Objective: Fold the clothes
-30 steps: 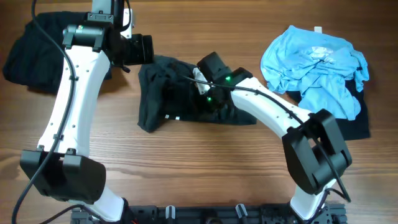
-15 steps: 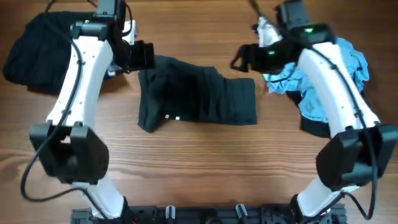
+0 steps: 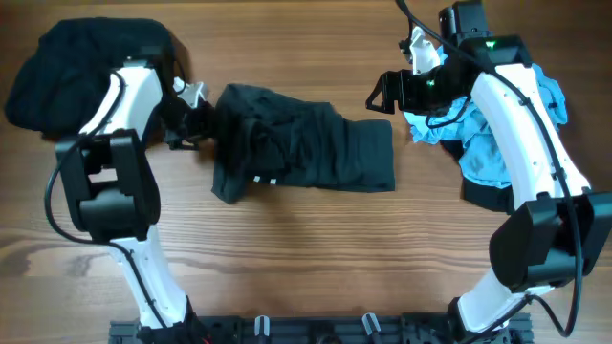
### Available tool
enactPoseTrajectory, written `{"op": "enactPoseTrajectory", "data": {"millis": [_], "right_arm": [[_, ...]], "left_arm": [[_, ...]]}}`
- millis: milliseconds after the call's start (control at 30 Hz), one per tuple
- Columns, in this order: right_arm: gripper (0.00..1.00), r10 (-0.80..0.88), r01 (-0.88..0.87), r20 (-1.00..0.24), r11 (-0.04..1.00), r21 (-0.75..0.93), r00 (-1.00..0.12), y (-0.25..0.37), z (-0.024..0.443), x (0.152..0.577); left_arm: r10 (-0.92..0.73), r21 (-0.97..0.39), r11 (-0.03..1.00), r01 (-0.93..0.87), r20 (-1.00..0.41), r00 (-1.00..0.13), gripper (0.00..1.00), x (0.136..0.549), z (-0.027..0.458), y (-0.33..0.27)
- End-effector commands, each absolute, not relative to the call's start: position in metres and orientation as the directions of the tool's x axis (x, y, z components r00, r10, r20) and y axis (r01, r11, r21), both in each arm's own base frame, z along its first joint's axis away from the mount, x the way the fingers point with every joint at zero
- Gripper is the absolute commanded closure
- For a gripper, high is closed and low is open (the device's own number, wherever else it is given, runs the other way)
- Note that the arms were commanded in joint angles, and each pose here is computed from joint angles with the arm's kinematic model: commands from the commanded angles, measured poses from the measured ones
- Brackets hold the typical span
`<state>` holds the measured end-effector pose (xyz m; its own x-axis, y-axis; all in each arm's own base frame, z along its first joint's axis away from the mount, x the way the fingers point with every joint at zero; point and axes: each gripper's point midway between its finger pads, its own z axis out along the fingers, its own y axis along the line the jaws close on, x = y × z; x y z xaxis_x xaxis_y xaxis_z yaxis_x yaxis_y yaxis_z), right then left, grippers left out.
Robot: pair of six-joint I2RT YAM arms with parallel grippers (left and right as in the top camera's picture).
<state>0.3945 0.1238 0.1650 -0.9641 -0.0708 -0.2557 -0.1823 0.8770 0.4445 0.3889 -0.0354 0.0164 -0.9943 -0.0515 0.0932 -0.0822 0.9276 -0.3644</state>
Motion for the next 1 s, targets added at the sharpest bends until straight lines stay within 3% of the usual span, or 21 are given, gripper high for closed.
{"op": "enactPoseTrajectory", "data": {"millis": [0, 133, 333, 767, 867, 967], "right_arm": [[0.14, -0.091, -0.212, -0.285, 0.876, 0.432, -0.954, 0.125, 0.172, 0.395], [0.14, -0.088, -0.210, -0.283, 0.876, 0.433, -0.955, 0.125, 0.172, 0.395], [0.14, -0.088, -0.205, -0.273, 0.877, 0.435, -0.958, 0.124, 0.172, 0.393], [0.14, -0.089, -0.200, -0.260, 0.876, 0.439, -0.962, 0.125, 0.171, 0.390], [0.14, -0.089, -0.199, -0.260, 0.876, 0.439, -0.962, 0.125, 0.171, 0.390], [0.14, -0.089, -0.200, -0.261, 0.876, 0.439, -0.961, 0.125, 0.171, 0.390]], "left_arm": [[-0.003, -0.432, 0.901, -0.038, 0.081, -0.997, 0.23, 0.387, 0.009, -0.047], [0.049, -0.492, 0.870, 0.019, 0.047, -0.998, 0.18, 0.387, 0.009, -0.057], [0.037, -0.647, 0.762, 0.041, -0.019, -0.999, 0.21, 0.390, 0.007, -0.085], [0.081, -0.758, 0.639, 0.131, -0.103, -0.991, 0.16, 0.380, 0.005, -0.108], [0.075, -0.784, 0.602, 0.150, -0.131, -0.989, 0.32, 0.384, 0.012, -0.114], [0.085, -0.787, 0.596, 0.159, -0.135, -0.987, 0.67, 0.384, 0.013, -0.119]]}}
